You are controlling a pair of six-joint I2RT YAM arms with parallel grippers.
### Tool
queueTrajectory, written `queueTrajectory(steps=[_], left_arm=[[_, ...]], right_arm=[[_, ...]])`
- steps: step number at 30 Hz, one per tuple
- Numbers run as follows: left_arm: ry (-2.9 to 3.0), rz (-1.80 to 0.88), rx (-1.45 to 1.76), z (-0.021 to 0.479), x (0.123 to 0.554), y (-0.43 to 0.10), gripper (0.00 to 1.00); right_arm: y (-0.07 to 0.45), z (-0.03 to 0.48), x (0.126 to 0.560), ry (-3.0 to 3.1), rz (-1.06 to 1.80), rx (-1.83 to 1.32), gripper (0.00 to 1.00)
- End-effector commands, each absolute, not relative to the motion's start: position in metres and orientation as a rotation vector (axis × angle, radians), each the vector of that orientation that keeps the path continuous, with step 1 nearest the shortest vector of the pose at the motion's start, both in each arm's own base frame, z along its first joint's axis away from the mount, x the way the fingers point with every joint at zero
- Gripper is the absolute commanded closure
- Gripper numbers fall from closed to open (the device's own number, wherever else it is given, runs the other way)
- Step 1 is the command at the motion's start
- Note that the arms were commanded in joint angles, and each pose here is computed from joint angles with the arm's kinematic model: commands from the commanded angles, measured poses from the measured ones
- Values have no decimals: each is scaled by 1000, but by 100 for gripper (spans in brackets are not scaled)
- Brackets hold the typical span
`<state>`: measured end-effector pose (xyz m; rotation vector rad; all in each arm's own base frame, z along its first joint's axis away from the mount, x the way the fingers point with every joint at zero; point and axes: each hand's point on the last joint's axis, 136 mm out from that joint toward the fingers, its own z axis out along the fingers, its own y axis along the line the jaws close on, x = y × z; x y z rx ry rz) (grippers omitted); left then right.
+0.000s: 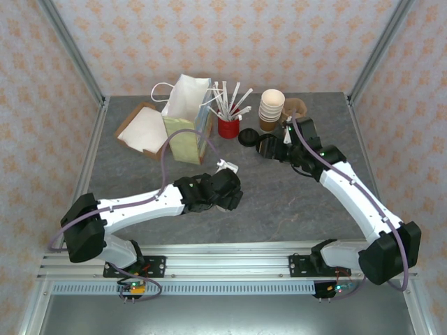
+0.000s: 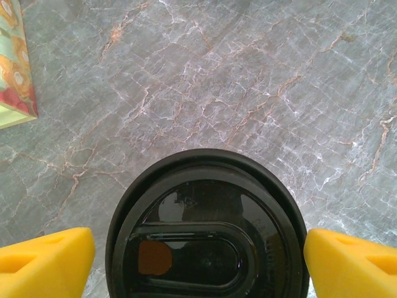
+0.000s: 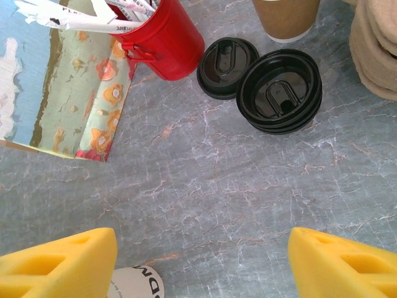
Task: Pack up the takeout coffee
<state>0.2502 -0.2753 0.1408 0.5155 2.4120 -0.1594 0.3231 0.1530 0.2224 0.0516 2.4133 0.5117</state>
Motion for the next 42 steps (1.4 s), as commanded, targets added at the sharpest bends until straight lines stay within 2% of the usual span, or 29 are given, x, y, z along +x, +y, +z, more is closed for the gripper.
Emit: queueTrajectory(steps=[1, 7, 14, 21, 30, 42], left_arm=[[2392, -161, 482, 157, 250, -269, 11], [2355, -283, 382, 197, 257, -253, 11], [2405, -337, 105, 223, 273, -180, 14], [2363, -342, -104, 243, 274, -128, 14], [2326, -306, -164, 254, 274, -106, 14], [2330, -287, -163, 252, 277, -102, 14]], right_arm=[[152, 234, 321, 2397, 470, 8, 26], [168, 240, 304, 2375, 491, -173, 24], [223, 226, 261, 2348, 521, -617, 23], [273, 196, 233, 2328, 379, -1043, 15], [298, 167, 228, 2355, 261, -1266, 10], [308, 157, 217, 2387, 335, -1353, 8]])
